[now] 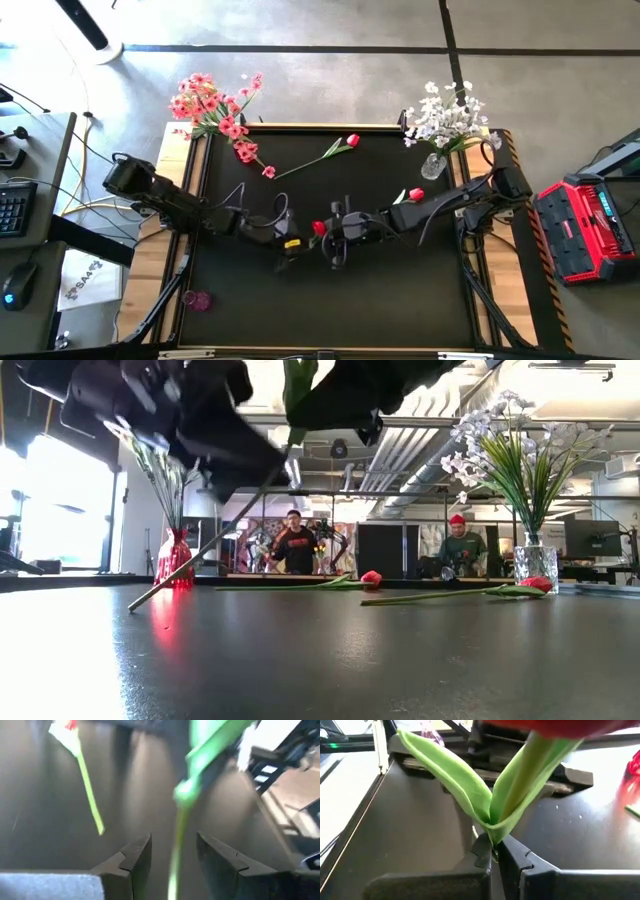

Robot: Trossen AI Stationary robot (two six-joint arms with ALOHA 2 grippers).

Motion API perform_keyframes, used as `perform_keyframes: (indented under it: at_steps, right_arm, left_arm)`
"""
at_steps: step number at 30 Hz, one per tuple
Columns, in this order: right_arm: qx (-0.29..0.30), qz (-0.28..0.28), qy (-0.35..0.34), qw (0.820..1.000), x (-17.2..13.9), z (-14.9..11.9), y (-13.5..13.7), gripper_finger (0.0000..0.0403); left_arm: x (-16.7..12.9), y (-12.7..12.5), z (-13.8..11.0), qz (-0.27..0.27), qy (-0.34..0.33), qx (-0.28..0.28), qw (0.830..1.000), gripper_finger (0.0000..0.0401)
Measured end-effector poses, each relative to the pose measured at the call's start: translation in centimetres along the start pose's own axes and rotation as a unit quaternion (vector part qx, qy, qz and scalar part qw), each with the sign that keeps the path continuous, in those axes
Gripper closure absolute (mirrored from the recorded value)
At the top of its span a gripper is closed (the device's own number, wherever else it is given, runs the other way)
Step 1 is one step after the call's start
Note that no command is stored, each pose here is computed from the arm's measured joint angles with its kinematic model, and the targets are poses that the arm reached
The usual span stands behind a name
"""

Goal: Sort flowers into vase by color
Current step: Put the center red flower into the violet vase

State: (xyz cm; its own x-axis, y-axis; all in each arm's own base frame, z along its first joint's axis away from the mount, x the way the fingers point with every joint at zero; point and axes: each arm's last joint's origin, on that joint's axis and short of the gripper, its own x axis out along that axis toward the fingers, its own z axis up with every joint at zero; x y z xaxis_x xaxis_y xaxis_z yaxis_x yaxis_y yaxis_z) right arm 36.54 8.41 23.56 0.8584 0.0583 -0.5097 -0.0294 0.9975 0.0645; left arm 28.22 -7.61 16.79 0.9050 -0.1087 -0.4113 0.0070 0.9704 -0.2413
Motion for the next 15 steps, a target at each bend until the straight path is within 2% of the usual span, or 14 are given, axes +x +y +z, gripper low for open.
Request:
perform_keyframes:
  at_steps: [3, 8, 15]
  right_arm:
    - [-0.002, 0.005, -0.010, 1.000, 0.00, 0.21, 0.02, 0.0403]
    - [-0.003, 0.007, -0.008, 1.000, -0.03, 0.12, 0.27, 0.0403]
    - [-0.008, 0.008, -0.005, 1.000, -0.25, 0.03, 0.82, 0.0403]
  left_arm:
    - [0.24, -0.26, 0.11, -0.009, -0.017, 0.013, 1.000, 0.0273]
    - [0.24, -0.06, 0.12, 0.016, -0.023, 0.013, 1.000, 0.0303]
    - [0.16, -0.18, 0.41, 0.017, -0.037, 0.044, 0.998, 0.0387]
